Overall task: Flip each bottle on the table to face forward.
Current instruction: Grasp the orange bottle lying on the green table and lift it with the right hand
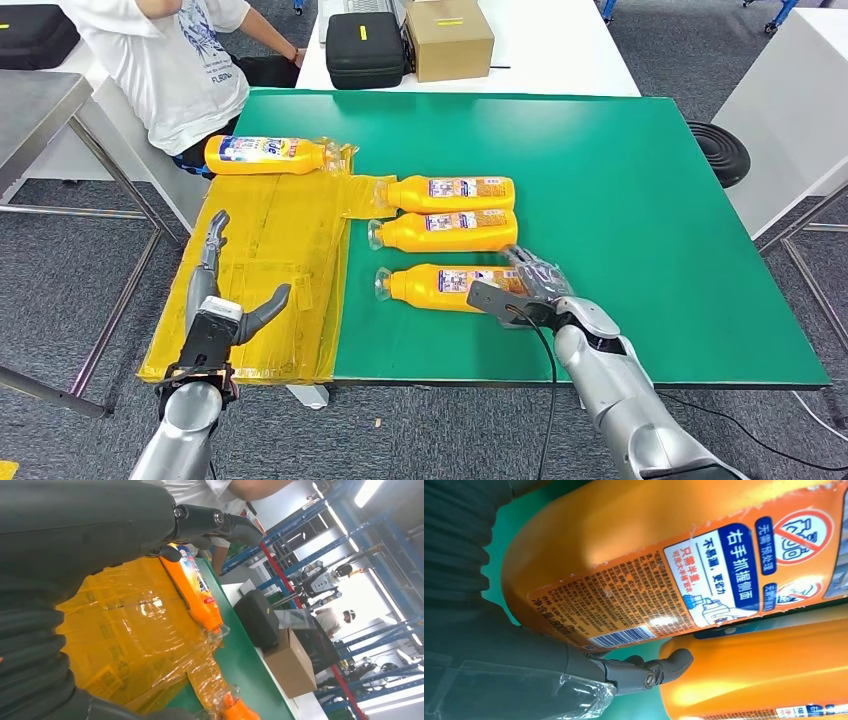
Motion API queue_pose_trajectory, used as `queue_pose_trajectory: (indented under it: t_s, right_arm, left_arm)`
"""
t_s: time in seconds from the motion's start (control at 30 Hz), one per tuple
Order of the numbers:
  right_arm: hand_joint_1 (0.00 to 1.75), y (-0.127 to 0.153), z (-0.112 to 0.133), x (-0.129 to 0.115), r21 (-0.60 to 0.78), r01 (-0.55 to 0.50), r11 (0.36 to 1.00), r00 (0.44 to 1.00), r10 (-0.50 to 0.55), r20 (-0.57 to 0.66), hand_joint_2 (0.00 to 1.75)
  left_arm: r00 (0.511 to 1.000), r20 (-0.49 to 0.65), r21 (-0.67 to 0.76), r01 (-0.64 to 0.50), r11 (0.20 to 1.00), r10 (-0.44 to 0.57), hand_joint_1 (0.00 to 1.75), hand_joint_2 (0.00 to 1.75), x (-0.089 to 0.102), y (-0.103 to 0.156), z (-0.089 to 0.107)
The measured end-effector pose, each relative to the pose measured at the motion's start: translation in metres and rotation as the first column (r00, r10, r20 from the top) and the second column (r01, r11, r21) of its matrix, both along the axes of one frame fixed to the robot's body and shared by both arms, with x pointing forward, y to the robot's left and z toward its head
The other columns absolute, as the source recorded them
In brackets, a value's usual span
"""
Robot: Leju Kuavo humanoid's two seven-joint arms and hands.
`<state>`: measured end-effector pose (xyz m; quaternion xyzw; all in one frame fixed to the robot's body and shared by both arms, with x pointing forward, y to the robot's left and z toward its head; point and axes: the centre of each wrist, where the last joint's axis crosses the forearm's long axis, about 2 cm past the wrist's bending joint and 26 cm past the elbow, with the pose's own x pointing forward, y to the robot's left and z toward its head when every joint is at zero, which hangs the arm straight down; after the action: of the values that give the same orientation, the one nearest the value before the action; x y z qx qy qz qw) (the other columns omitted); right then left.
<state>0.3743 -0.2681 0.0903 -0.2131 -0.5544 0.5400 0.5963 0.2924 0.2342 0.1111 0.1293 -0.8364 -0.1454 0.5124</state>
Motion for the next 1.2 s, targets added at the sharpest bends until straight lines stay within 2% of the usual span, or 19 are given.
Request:
queue_pose_trajectory:
  t_s: [0.17,0.2,0.23,0.33,0.37,0.9,1.2]
  right_arm:
    - [0.00,0.003,0.002,0.007,-0.015,-0.040,0.999,0.999,0.040,-0.011,1.75]
    - [0.04,0.005,0.003,0.008,-0.017,-0.050,0.999,0.999,0.050,-0.015,1.75]
    - [0.29,0.007,0.003,0.009,-0.020,-0.061,0.998,0.998,0.061,-0.018,1.75]
    - [1.52,0.013,0.005,0.013,-0.025,-0.098,0.995,0.995,0.097,-0.029,1.75]
    - [1.71,0.015,0.005,0.013,-0.026,-0.108,0.994,0.994,0.107,-0.033,1.75]
    - [1.75,0.023,0.003,0.016,0.028,-0.157,0.987,0.986,0.159,-0.053,1.75]
    - [1.75,0.032,-0.011,0.000,0.202,-0.174,0.964,0.985,0.167,0.048,1.75]
  left_arm:
    - [1.000,0.000,0.000,-0.009,1.000,0.009,0.00,1.75,0.000,0.002,-0.001]
    - [1.000,-0.001,0.000,-0.012,1.000,0.012,0.00,1.75,-0.001,0.002,-0.002]
    - [1.000,-0.003,-0.001,-0.015,1.000,0.015,0.00,1.75,-0.001,0.003,-0.002]
    - [1.000,-0.012,-0.007,-0.025,1.000,0.025,0.00,1.75,-0.004,0.004,-0.005]
    - [0.999,-0.015,-0.010,-0.030,1.000,0.030,0.00,1.75,-0.005,0.005,-0.006]
    - [0.999,-0.048,-0.045,-0.013,0.999,0.011,0.00,1.75,-0.007,0.006,-0.010]
    - [0.997,-0.077,-0.127,0.014,0.992,-0.024,0.00,1.75,-0.009,0.007,-0.014]
